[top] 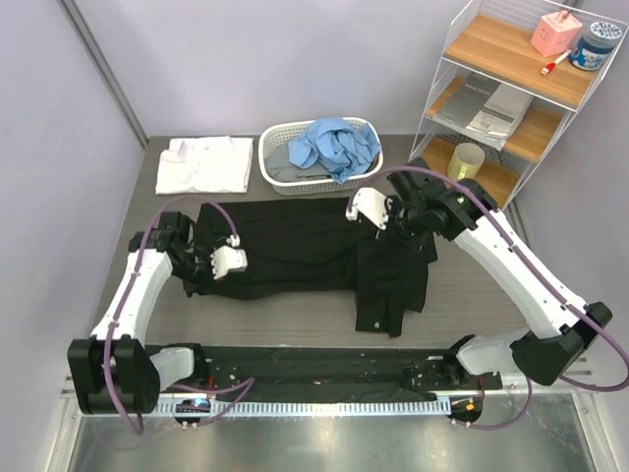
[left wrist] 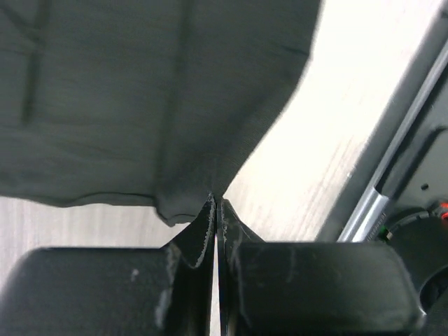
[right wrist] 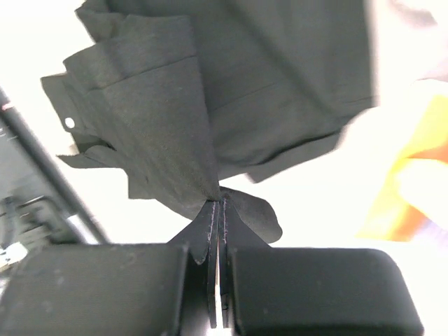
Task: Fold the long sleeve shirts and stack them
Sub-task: Fold the shirt
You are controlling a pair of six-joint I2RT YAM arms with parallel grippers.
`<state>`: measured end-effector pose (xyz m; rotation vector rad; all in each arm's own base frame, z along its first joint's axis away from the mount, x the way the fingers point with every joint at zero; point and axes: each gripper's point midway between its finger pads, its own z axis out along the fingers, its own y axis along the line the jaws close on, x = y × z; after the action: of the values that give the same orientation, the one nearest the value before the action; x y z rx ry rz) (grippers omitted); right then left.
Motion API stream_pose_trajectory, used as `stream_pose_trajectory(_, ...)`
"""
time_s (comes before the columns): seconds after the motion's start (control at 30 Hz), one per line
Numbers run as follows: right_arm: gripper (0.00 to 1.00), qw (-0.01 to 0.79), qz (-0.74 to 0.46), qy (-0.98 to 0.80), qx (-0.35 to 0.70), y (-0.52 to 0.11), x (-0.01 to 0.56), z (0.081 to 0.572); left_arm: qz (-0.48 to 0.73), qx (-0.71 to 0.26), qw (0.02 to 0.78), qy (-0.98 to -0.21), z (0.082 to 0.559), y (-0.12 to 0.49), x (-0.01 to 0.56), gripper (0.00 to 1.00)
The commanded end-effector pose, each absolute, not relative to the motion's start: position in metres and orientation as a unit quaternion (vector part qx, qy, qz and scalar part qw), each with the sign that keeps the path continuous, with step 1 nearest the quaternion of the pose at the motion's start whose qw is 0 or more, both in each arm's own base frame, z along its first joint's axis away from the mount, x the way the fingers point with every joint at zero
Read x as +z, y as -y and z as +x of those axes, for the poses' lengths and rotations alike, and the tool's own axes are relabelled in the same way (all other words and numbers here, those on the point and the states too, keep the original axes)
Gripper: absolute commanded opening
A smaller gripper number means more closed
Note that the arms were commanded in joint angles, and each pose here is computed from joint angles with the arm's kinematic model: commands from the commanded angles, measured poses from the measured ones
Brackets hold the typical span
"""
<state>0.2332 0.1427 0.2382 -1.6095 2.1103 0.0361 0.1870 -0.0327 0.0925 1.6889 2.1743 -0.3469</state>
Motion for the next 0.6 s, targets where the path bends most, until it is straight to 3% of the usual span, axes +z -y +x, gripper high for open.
stream_pose_trajectory(0.0,0.01,0.297,-0.597,-0.743,-0.054,-0.146,0.272,0.276,0.560,-0.126,0.227,-0.787,0.232,0.043,0.112,0.00)
stream_pose_trajectory(0.3,0.01,0.290,-0.642,-0.701,-0.110,-0.158,0.268,0.326,0.544,-0.097,0.217,-0.805,0.290,0.031,0.102,0.00)
stream_pose_trajectory(0.57,0.01,0.300,-0.649,-0.682,-0.153,-0.166,0.269,0.372,0.526,-0.084,0.206,-0.821,0.314,0.024,0.083,0.00)
